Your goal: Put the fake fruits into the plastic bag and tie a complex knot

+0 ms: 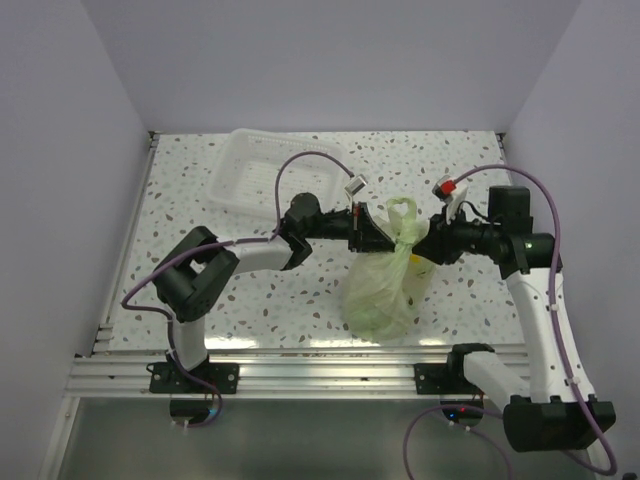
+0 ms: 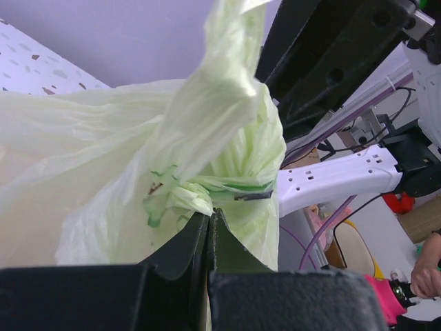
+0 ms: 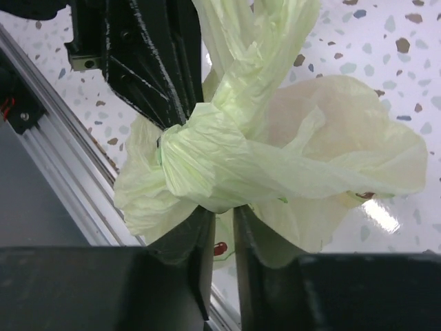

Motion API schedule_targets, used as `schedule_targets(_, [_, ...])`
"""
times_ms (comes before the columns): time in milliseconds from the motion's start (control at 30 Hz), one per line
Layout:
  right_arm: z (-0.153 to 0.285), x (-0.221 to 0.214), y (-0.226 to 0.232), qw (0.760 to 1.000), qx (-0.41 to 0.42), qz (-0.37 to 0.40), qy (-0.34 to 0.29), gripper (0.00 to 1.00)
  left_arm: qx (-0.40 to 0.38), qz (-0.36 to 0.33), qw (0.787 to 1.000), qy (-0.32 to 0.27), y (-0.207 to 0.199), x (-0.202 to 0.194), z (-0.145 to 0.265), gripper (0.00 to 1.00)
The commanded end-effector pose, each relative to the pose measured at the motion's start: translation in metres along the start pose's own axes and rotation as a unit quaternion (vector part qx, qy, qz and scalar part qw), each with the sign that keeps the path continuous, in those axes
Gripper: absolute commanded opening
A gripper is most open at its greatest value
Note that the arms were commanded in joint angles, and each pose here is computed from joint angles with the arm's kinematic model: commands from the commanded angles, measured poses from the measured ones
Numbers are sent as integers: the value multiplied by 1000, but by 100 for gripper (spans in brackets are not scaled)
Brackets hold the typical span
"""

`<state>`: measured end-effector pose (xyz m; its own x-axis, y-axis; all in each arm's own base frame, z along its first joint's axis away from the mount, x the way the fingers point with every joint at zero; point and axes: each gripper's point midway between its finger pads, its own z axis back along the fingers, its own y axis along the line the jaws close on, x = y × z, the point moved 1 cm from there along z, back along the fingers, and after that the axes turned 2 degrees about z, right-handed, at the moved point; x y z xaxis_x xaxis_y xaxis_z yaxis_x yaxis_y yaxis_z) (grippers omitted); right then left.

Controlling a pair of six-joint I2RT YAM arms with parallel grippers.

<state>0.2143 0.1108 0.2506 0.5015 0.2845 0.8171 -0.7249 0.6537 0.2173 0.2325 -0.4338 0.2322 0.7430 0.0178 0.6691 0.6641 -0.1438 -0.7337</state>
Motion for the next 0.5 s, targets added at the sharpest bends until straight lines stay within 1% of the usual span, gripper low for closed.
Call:
schedule_targets(0, [10, 8, -1, 1000, -1, -3, -10, 18, -22, -41, 999, -12, -20, 19, 0, 0])
schedule_targets(67, [15, 11, -1, 1000, 5, -10, -19, 18, -18, -43, 999, -13, -19, 20, -1, 0])
schedule_targets(133, [20, 19, 8, 999, 28, 8, -28, 25, -10, -48, 999, -13, -17, 22, -1, 0])
schedule_targets(200, [21, 15, 13, 999, 43, 10, -20, 25, 6, -63, 998, -10, -14, 24, -1, 0])
schedule_targets(300, [21, 4, 17, 999, 54, 9, 0, 20, 28, -87, 996, -14, -13, 32, 0, 0])
schedule_targets(333, [20, -2, 15, 999, 50, 2, 9, 16, 33, -91, 995, -17, -12, 34, 0, 0])
schedule_targets(367, [20, -4, 14, 999, 45, 1, 11, 8, 42, -88, 995, -16, -10, 34, 1, 0])
schedule_targets(400, [21, -5, 15, 999, 40, 4, 8, 3, 42, -98, 994, -19, -13, 36, 1, 0])
schedule_targets(433, [18, -13, 12, 999, 31, -7, 14, 0, 42, -103, 994, -20, -14, 38, 2, 0])
schedule_targets(467, [15, -7, 6, 1000, 18, 2, -6, 0, 45, -105, 993, -19, -15, 38, 2, 0])
